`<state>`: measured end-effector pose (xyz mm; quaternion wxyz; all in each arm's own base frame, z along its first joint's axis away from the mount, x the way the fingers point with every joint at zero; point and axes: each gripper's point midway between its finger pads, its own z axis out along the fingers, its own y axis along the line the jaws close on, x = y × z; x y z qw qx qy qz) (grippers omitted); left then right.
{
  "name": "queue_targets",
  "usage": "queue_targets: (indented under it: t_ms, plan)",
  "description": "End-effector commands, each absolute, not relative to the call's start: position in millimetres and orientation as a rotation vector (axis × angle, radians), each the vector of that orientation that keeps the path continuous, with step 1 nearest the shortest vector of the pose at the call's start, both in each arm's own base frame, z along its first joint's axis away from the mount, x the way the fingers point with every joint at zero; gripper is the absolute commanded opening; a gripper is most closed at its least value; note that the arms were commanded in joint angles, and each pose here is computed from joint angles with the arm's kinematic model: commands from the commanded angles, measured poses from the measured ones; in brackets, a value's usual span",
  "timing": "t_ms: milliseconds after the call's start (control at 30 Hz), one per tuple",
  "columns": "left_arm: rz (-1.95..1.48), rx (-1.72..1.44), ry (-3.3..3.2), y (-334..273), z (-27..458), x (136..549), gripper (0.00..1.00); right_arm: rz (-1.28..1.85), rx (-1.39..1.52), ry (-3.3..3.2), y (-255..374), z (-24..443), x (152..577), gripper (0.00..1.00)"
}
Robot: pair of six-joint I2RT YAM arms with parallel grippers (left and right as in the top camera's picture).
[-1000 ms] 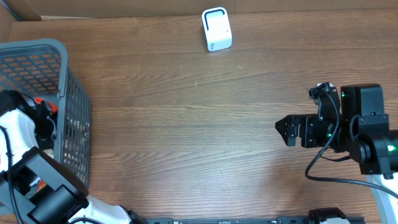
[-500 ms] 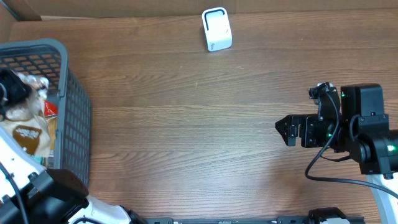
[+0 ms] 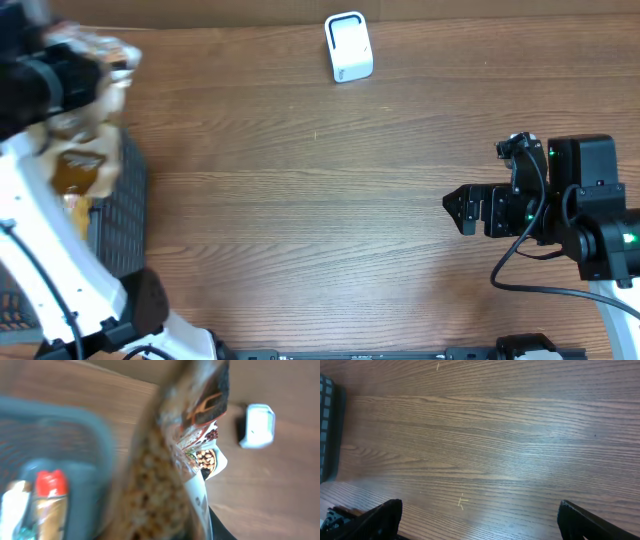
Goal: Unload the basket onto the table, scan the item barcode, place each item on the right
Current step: 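Grasp the clear snack pouch in the basket with the left gripper, then carry the pouch to the table centre and release it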
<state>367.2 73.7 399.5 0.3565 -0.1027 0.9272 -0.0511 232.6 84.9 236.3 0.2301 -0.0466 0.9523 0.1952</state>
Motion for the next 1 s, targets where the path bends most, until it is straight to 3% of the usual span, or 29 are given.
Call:
queue_targets:
  t_ms: [0, 167, 433, 700, 800, 967]
  plan:
    - [-0.001, -0.210, 2.427, 38.5, 398.8, 367.5, 0.10, 0.532, -0.147, 2.590, 86.2, 245.3, 235.1, 1.00]
    - [0.230, -0.162, 2.542, -15.3, 360.2, 378.5, 0.09, 0.531, -0.147, 2.589, 86.2, 245.4, 235.7, 1.00]
    - [0.295, -0.025, 2.759, -105.2, 266.0, 389.6, 0.09, 0.534, -0.139, 2.631, 86.3, 237.6, 235.8, 1.00]
    - [-0.426, 0.444, 2.929, -219.4, 206.7, 386.7, 0.11, 0.537, -0.126, 2.698, 86.8, 223.2, 241.5, 1.00]
    - [-0.664, 0.588, 2.920, -243.4, 197.6, 382.0, 0.15, 0.538, -0.120, 2.727, 87.2, 216.5, 244.4, 1.00]
    - [-0.946, 0.688, 2.948, -271.9, 174.1, 371.4, 0.12, 0.540, -0.112, 2.765, 87.7, 207.1, 249.3, 1.00]
